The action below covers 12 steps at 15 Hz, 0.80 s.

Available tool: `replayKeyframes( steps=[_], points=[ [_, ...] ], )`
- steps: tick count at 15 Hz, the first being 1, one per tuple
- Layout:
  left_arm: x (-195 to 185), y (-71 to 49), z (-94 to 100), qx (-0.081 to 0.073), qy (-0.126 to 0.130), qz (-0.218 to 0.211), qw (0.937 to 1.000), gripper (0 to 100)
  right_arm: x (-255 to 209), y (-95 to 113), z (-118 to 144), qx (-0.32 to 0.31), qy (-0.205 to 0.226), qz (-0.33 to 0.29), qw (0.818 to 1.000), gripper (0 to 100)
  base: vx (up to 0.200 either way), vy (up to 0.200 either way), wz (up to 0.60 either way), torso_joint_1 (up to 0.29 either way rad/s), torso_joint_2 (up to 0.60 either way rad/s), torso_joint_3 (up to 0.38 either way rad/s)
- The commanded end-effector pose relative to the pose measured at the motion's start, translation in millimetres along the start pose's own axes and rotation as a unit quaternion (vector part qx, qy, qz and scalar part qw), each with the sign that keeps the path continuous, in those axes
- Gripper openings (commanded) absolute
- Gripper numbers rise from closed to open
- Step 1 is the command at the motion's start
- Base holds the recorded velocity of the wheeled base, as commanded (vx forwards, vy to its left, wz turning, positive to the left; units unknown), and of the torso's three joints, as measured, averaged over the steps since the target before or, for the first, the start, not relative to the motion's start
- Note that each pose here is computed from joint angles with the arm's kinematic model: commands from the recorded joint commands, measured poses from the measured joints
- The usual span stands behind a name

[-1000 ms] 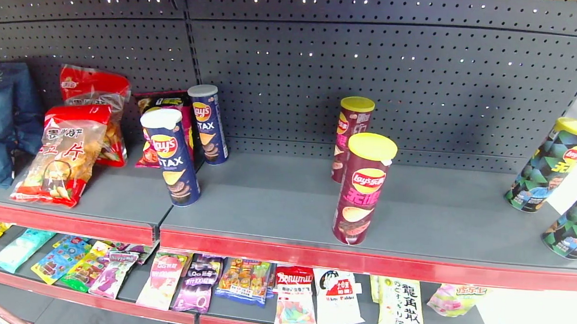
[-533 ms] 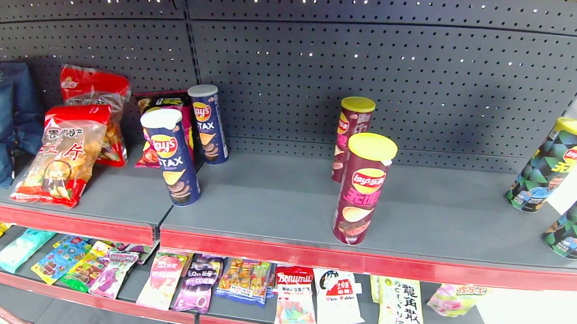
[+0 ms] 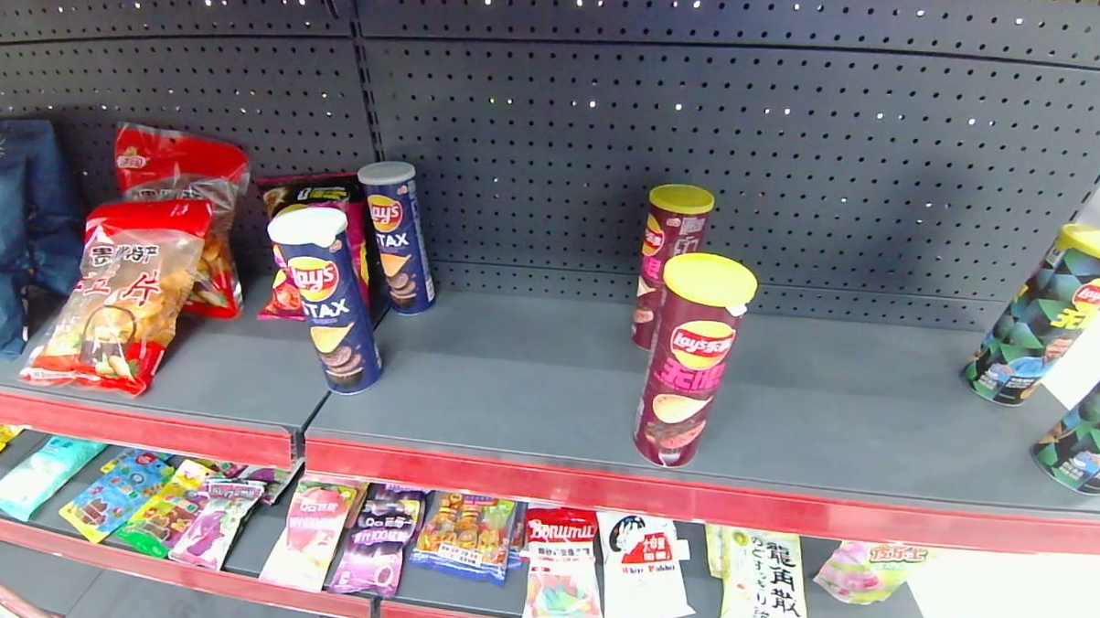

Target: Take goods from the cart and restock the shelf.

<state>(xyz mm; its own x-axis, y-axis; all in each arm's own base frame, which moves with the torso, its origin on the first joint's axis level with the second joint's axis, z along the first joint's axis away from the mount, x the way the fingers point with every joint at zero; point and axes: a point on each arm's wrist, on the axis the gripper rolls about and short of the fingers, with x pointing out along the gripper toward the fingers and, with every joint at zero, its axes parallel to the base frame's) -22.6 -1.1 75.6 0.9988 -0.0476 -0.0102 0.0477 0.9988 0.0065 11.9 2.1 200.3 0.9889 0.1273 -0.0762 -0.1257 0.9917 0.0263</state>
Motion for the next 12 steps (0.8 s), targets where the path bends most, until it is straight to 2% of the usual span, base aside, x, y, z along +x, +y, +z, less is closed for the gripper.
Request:
replayKeyframes(
  steps=[1, 3, 5, 6, 9, 12],
  points=[
    [0, 0.0, 0.1, 0.000, 0.001, 0.000, 1.0000, 100, 102, 23, 34, -0.027, 0.156, 0.108, 0.981, 100, 0.000, 0.000, 0.00, 0.000, 0.00, 0.000],
    [0, 0.0, 0.1, 0.000, 0.001, 0.000, 1.0000, 100, 121, 31, 20, -0.037, 0.206, 0.120, 0.970, 100, 0.000, 0.000, 0.00, 0.000, 0.00, 0.000],
    [0, 0.0, 0.1, 0.000, 0.001, 0.001, 1.0000, 100, 152, 47, -3, -0.050, 0.279, 0.130, 0.950, 100, 0.000, 0.000, 0.00, 0.000, 0.00, 0.000],
    [0, 0.0, 0.1, 0.000, 0.001, 0.000, 1.0000, 100, 167, 51, -10, -0.052, 0.293, 0.127, 0.946, 100, 0.000, 0.000, 0.00, 0.000, 0.00, 0.000],
    [0, 0.0, 0.1, 0.000, 0.001, 0.000, 1.0000, 100, 207, 61, -33, -0.055, 0.299, 0.122, 0.945, 100, 0.000, 0.000, 0.00, 0.000, 0.00, 0.000],
    [0, 0.0, 0.1, 0.000, 0.001, 0.001, 1.0000, 100, 222, 66, -41, -0.061, 0.310, 0.122, 0.941, 100, 0.000, 0.000, 0.00, 0.000, 0.00, 0.000]
  ],
)
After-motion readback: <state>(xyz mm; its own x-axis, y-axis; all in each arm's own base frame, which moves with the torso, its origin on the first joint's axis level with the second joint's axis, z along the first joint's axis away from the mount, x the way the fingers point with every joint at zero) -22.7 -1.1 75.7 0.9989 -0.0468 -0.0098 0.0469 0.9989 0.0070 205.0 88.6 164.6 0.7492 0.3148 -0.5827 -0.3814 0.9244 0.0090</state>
